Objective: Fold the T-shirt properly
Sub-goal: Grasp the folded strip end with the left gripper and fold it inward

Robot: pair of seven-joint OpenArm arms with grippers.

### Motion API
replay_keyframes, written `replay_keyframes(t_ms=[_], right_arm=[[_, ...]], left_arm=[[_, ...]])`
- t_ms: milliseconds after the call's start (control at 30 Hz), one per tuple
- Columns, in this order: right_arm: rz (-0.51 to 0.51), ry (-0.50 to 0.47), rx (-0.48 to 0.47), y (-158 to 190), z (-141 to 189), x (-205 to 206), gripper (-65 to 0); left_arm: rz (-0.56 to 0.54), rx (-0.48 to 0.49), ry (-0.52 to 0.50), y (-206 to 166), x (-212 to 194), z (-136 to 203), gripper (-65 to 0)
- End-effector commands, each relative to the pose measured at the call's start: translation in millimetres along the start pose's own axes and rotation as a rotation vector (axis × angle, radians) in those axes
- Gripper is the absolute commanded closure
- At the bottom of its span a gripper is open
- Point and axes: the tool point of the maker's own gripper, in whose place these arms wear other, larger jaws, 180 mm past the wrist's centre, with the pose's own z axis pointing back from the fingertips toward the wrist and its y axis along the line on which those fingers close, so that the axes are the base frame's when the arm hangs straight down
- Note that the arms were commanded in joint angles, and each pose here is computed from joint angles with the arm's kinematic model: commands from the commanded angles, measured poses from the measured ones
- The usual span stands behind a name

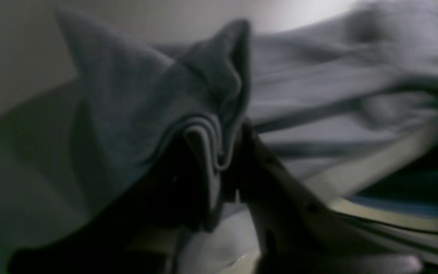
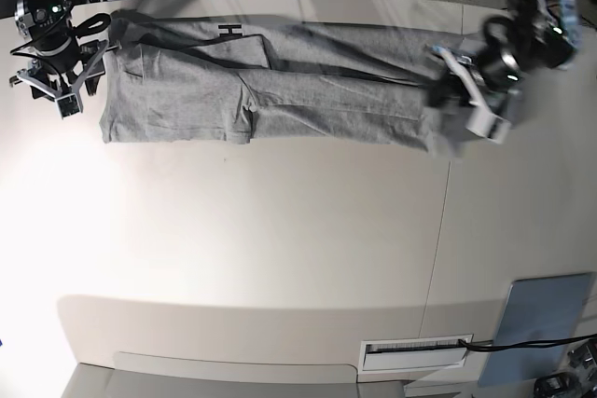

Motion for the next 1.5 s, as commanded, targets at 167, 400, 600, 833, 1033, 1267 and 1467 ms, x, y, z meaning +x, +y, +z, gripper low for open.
replay_keyframes(t_ms=[167, 400, 600, 833, 1033, 1267, 1467], right_arm=[[0.011, -0.032, -0.025, -9, 3, 10, -31.6], [0.011, -0.016, -0.025, -9, 3, 7, -31.6], [0.009, -0.018, -0.028, -9, 3, 7, -31.6], [0.009, -0.017, -0.028, -9, 3, 7, -31.6], [0.006, -0.017, -0.03, -10, 3, 7, -31.6], [-0.007, -0.017, -0.044, -12, 3, 7, -31.6], [-0.011, 0.016, -0.046, -13, 3, 1, -31.6]], left_arm=[[-0.006, -0.117, 0.012, -65, 0, -47, 0.0], [-0.065, -0.125, 0.084, -96, -6, -91, 0.0], [-0.104, -0.21, 0.026, -125, 5, -109, -21.8], [-0.199, -0.325, -0.035, -149, 29, -107, -41.5], [-0.151, -0.179, 0.007, -91, 33, -100, -41.4], [-0.15, -0.164, 0.025, -77, 16, -93, -41.4], [-0.166, -0.214, -0.011, -102, 10, -103, -41.4]])
